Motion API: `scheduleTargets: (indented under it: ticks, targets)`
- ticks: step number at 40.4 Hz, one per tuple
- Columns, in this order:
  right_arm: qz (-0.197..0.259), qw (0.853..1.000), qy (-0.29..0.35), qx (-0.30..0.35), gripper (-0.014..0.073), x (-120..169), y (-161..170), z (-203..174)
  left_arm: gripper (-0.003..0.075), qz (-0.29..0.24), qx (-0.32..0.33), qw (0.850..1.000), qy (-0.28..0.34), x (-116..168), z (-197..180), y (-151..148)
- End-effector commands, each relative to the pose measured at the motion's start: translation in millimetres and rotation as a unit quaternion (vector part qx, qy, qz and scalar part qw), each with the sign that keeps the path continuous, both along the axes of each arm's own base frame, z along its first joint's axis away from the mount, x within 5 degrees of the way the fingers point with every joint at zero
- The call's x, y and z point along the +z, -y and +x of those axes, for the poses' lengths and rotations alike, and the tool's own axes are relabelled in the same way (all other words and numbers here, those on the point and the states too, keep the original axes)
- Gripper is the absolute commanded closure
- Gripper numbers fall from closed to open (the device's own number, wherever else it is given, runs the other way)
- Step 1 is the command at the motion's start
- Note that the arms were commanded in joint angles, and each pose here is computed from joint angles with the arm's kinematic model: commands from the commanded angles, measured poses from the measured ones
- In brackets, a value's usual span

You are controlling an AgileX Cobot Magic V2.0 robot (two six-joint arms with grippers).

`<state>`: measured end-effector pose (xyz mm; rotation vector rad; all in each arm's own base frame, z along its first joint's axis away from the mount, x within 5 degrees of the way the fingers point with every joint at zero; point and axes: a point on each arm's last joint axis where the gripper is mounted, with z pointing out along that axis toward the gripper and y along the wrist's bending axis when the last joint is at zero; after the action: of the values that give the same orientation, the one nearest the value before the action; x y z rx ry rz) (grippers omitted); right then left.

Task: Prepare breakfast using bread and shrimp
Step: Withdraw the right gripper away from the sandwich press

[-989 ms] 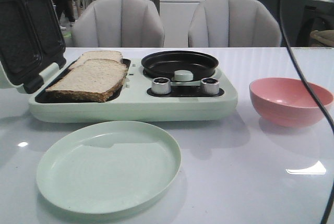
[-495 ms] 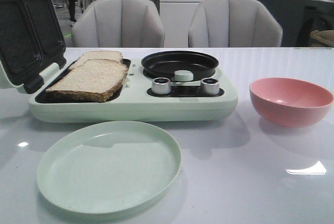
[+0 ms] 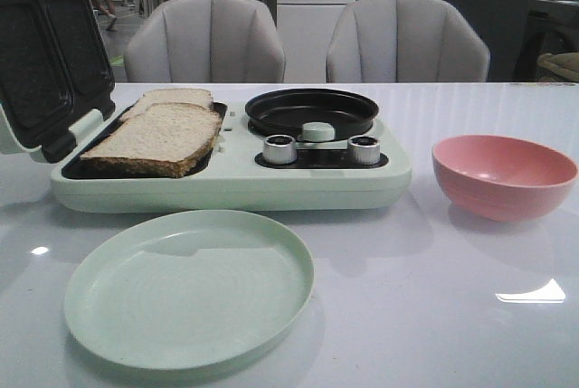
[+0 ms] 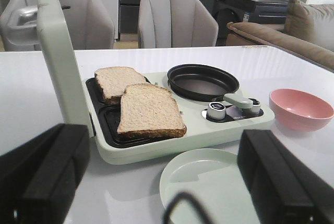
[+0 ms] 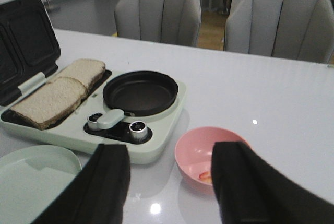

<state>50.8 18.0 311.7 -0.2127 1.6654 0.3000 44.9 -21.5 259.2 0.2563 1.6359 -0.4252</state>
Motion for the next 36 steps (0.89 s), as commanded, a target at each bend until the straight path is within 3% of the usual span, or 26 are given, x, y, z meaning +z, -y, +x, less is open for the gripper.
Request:
scheduleTargets:
  ticks: [1, 5, 12, 30, 36]
  targets:
    - [0.031, 0.997, 0.076, -0.001, 0.0136, 5, 6, -20, 0.0093, -0.026, -0.002, 0.999, 0.044, 17, -1, 0]
    - [0.050, 0.993, 0.109, 0.003, 0.0136, -10, 10, -36, 0.0093, -0.025, -0.002, 0.999, 0.042, 16, -1, 0]
    - [0.029, 0.999, 0.040, 0.002, 0.0136, -33, 4, -15, 0.0093, -0.022, -0.002, 0.999, 0.042, 16, -1, 0]
    - [0.030, 0.999, 0.043, 0.001, 0.0136, -34, 3, -12, 0.0093, -0.038, -0.006, 0.999, 0.037, 16, -1, 0]
    - [0.030, 0.999, 0.043, 0.001, 0.0136, -34, 3, -12, 0.0132, -0.079, -0.012, 0.996, 0.051, 31, -4, 0]
